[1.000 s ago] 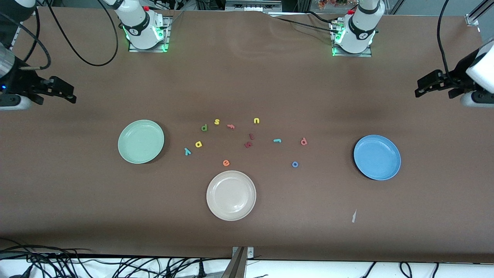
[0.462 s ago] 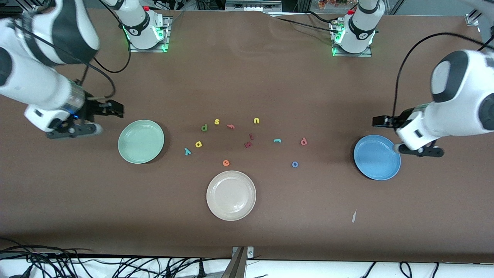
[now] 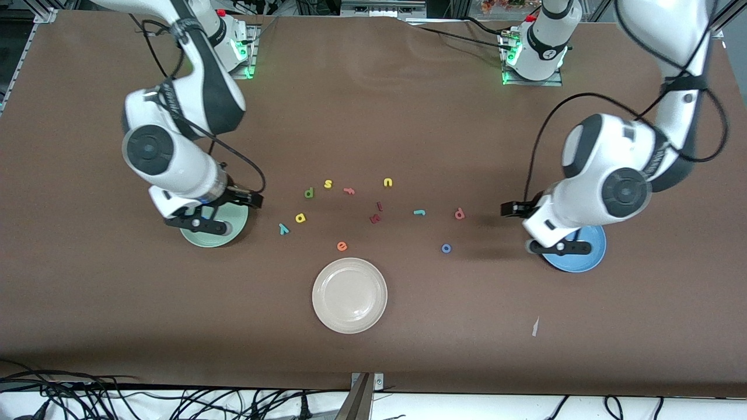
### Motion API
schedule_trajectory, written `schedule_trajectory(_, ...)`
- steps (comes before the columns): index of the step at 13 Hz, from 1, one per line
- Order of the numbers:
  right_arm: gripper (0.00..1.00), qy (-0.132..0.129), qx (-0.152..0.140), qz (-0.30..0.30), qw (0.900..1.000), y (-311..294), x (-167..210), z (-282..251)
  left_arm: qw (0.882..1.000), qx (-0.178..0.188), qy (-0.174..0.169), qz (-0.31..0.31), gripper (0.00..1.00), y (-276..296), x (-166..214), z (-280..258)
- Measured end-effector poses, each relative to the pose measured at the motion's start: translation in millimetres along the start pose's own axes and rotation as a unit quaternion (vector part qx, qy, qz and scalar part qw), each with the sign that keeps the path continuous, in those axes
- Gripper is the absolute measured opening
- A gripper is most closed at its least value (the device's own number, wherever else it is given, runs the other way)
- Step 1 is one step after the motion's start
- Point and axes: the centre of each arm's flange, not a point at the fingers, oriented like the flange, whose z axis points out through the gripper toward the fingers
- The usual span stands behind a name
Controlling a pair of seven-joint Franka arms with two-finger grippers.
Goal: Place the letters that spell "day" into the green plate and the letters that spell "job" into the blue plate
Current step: 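Grasp the pink p and yellow a with the left and right grippers, then open both grippers over the blue and green plates, releasing the p and a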
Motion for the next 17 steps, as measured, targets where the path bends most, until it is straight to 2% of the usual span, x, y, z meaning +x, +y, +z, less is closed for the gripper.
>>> schedule_trajectory(4,1.0,0.006,0.004,0.113,0.994,-36.9,-1.3,82.1,0.997,-0.013,0.049,-0.056,1.0,45.9,-19.1,80.2)
schedule_trajectory(8,0.97,0.025,0.025,0.206,0.978,-76.6,-13.9,132.3,0.991,-0.014,0.047,-0.124,1.0,75.1,-33.4,137.0)
schedule_trajectory(11,0.93,0.031,0.035,0.229,0.972,-86.4,-18.3,148.6,0.987,-0.016,0.046,-0.153,1.0,82.7,-33.7,163.5)
schedule_trajectory(12,0.88,0.037,0.043,0.233,0.971,-84.8,-18.7,154.3,0.986,-0.014,0.042,-0.162,0.93,85.1,-35.0,171.0)
schedule_trajectory(13,0.88,0.042,0.05,0.235,0.97,-81.8,-20.7,162.2,0.984,-0.013,0.039,-0.174,0.93,87.8,-36.7,176.9)
schedule_trajectory(14,0.81,0.046,0.055,0.237,0.969,-78.4,-23.6,170.7,0.982,-0.012,0.038,-0.184,0.86,91.3,-38.4,180.4)
schedule_trajectory(15,0.81,0.048,0.058,0.237,0.968,-75.8,-26.0,176.8,0.981,-0.012,0.037,-0.19,0.74,94.2,-39.9,181.9)
schedule_trajectory(16,0.74,0.049,0.06,0.239,0.968,-74.6,-27.3,179.8,0.98,-0.012,0.037,-0.193,0.68,95.8,-40.8,182.7)
schedule_trajectory(17,0.68,0.049,0.06,0.241,0.967,-74.3,-27.6,180.4,0.98,-0.012,0.037,-0.196,0.68,96.4,-41.1,183.2)
